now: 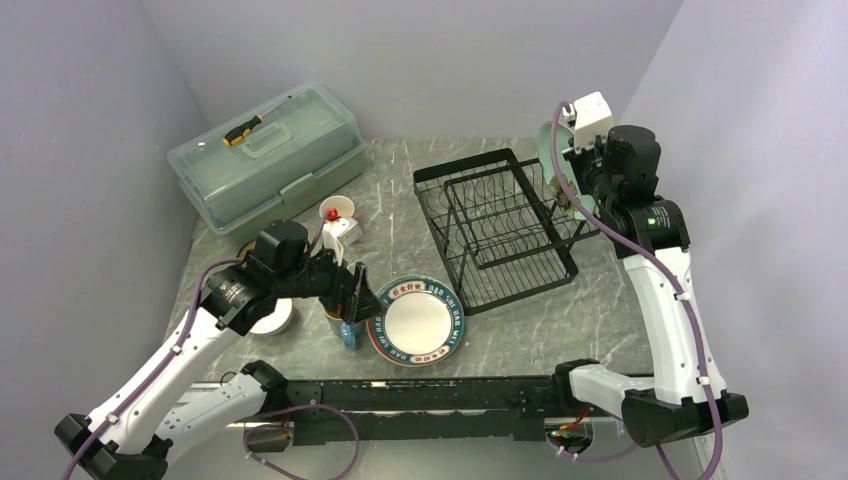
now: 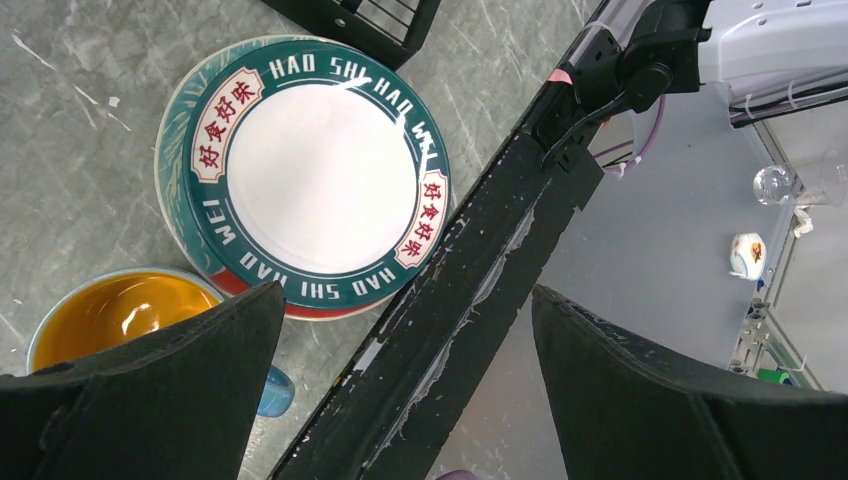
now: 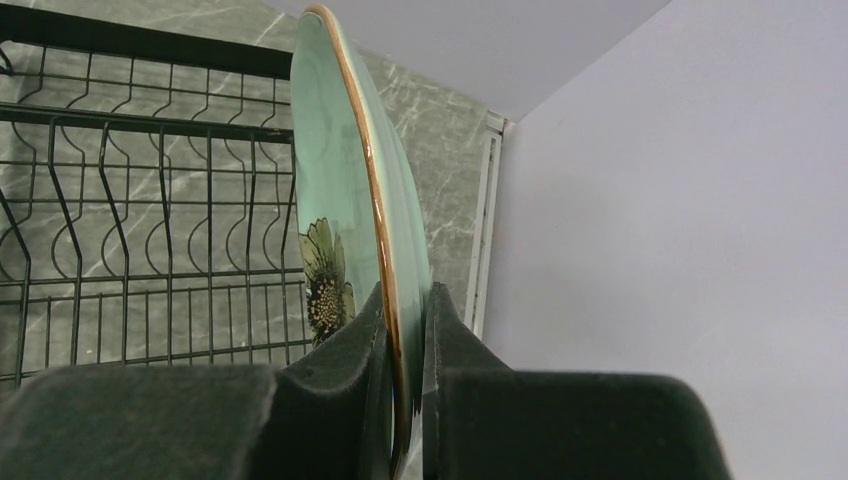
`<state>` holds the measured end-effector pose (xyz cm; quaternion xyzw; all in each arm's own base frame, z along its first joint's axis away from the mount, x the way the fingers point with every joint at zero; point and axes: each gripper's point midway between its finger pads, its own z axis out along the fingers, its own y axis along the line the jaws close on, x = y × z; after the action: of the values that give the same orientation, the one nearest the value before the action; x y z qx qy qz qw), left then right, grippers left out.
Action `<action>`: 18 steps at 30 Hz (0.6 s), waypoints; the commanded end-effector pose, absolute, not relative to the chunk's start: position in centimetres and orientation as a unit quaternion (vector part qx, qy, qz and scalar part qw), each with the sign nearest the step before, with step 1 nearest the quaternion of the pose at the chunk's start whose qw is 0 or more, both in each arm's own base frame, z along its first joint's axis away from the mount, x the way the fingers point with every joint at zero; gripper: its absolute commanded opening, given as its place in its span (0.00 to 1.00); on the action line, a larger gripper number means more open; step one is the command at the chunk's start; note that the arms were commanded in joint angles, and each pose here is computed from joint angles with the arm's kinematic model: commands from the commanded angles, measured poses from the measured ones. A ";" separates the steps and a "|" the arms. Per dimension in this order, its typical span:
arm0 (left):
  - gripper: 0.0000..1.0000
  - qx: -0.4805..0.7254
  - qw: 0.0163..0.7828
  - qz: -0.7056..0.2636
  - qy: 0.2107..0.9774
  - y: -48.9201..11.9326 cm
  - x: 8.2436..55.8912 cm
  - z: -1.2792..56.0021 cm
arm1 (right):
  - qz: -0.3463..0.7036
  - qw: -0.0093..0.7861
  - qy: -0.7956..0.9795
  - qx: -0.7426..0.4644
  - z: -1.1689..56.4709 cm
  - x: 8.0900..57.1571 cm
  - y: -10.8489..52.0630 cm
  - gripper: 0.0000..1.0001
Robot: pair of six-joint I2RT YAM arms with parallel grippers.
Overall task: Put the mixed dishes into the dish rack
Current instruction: Insert the plate into the dish rack.
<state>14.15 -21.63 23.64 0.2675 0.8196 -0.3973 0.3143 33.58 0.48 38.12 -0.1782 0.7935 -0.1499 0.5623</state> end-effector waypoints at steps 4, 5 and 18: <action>0.99 0.278 0.332 -0.396 0.810 -21.6 14.2 24.2 | -0.146 0.648 0.734 -0.137 43.0 34.2 0.5 0.00; 0.99 0.278 0.331 -0.396 0.810 -21.6 14.2 24.1 | -0.145 0.647 0.736 -0.137 42.8 34.2 0.5 0.00; 0.99 0.278 0.330 -0.395 0.811 -21.6 14.3 24.0 | -0.132 0.634 0.751 -0.127 40.6 33.4 0.6 0.00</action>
<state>14.16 -21.63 23.64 0.2675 0.8197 -0.3971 0.3144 33.54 0.47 36.08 -0.1527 0.8006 -0.1386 0.5627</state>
